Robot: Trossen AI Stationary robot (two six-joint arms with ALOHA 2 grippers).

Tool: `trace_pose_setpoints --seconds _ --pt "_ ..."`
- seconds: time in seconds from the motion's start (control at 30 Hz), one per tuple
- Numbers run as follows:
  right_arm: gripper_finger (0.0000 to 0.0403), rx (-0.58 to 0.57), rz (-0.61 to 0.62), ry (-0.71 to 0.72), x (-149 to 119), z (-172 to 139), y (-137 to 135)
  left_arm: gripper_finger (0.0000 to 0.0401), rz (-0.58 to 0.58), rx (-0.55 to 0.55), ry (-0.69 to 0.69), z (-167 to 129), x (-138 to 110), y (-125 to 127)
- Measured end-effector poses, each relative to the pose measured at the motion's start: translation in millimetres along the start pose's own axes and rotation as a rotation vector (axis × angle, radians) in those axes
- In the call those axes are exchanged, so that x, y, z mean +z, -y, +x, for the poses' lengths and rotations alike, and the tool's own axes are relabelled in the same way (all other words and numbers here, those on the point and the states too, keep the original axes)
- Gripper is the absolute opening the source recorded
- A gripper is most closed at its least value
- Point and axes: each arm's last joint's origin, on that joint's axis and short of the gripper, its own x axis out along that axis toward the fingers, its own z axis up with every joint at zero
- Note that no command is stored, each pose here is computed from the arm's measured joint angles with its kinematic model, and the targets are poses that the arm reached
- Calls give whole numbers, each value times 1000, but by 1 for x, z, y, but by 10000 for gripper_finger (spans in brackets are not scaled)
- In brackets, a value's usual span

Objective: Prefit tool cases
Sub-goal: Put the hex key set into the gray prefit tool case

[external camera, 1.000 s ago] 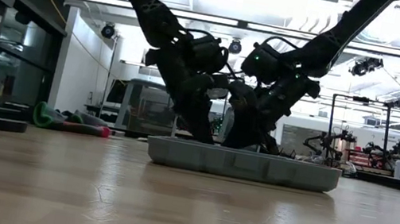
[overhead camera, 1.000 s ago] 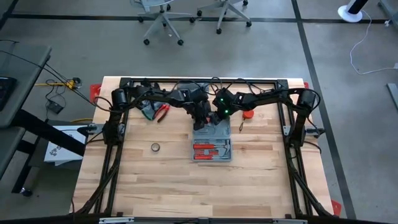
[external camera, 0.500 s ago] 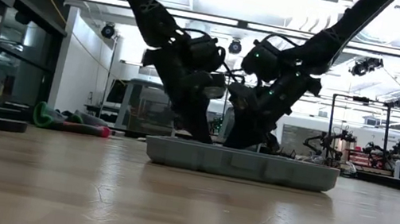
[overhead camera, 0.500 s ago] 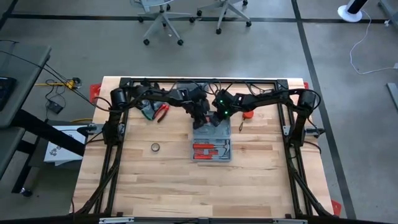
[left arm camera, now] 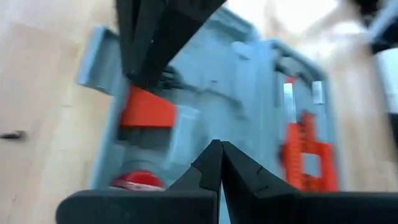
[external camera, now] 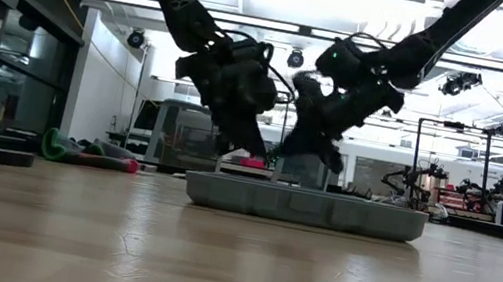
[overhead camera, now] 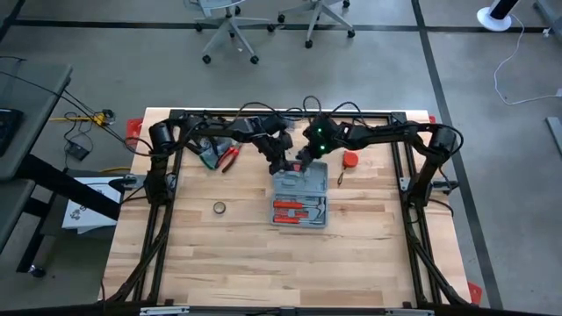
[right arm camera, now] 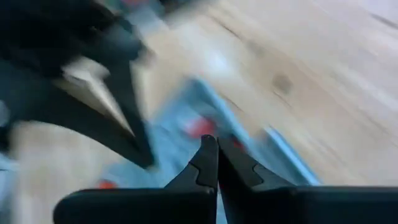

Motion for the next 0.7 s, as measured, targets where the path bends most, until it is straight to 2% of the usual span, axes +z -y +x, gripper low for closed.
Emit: trace_pose_setpoints --seconds 0.13,0.27,0.43,0.57,0.7 --pt "0 196 -5 133 17 -2 -15 0 -7 -174 97 -14 -2 2" --pt "0 335 0 232 30 -8 -26 0 -29 -237 258 -37 -9 0" --pt "0 465 4 276 36 -5 -33 0 -38 -319 511 -70 -20 7" --pt "0 545 -1 258 31 8 -36 0 -44 -367 611 -85 -32 13" --pt "0 511 -15 130 7 35 -36 0 -61 -340 640 -88 -40 16"
